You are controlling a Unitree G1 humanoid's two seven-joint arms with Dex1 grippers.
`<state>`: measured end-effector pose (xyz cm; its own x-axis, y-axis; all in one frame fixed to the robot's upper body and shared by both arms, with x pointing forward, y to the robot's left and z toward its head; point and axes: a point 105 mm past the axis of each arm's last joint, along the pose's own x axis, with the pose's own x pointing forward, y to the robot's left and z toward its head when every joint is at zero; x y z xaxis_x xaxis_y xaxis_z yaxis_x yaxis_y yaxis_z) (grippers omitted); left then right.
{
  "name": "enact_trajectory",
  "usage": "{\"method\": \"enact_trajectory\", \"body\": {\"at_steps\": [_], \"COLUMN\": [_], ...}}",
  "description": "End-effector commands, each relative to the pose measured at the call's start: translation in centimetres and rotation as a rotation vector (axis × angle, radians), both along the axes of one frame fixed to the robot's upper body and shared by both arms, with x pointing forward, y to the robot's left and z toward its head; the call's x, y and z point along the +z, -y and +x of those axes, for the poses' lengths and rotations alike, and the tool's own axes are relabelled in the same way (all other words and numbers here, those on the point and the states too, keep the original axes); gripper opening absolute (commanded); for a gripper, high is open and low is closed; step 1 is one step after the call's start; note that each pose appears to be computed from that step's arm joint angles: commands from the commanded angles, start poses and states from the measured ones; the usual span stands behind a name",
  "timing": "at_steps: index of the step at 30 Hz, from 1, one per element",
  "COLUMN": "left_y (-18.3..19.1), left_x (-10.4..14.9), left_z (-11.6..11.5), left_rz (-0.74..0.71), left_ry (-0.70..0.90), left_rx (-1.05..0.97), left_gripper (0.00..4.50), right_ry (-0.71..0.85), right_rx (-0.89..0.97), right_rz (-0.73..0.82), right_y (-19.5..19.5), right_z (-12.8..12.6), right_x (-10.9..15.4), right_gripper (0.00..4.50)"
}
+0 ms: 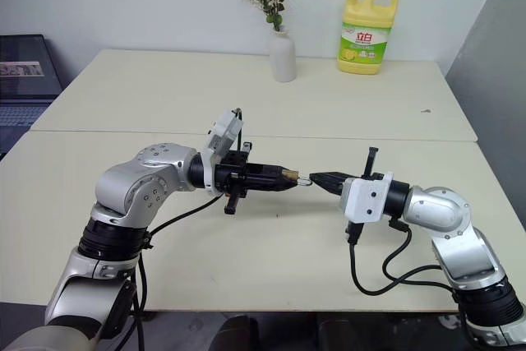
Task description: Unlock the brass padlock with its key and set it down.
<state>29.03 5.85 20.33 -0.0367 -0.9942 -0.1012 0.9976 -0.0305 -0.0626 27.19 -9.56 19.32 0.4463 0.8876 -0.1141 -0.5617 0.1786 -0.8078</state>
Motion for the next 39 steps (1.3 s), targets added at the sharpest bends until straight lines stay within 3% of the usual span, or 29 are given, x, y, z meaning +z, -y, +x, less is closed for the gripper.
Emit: {"method": "enact_trajectory", "body": {"at_steps": [1,39], "left_y": [0.0,-0.1], "left_x": [1.2,0.9], "left_z": [-0.8,-0.6], "left_rz": [-0.016,-0.018], "left_ry": [0.036,0.03], "left_rx": [-0.037,-0.01], "left_gripper": [0.17,0.17], "right_ry": [0.031,-0.027], "right_rx": [0.046,0.082], "right_rz": [0.005,-0.009], "right_y": [-0.5,-0.7], "right_z": [-0.4,-1.5], "right_x": [0.8,-0.2], "right_gripper": [0.0,0.0]}}
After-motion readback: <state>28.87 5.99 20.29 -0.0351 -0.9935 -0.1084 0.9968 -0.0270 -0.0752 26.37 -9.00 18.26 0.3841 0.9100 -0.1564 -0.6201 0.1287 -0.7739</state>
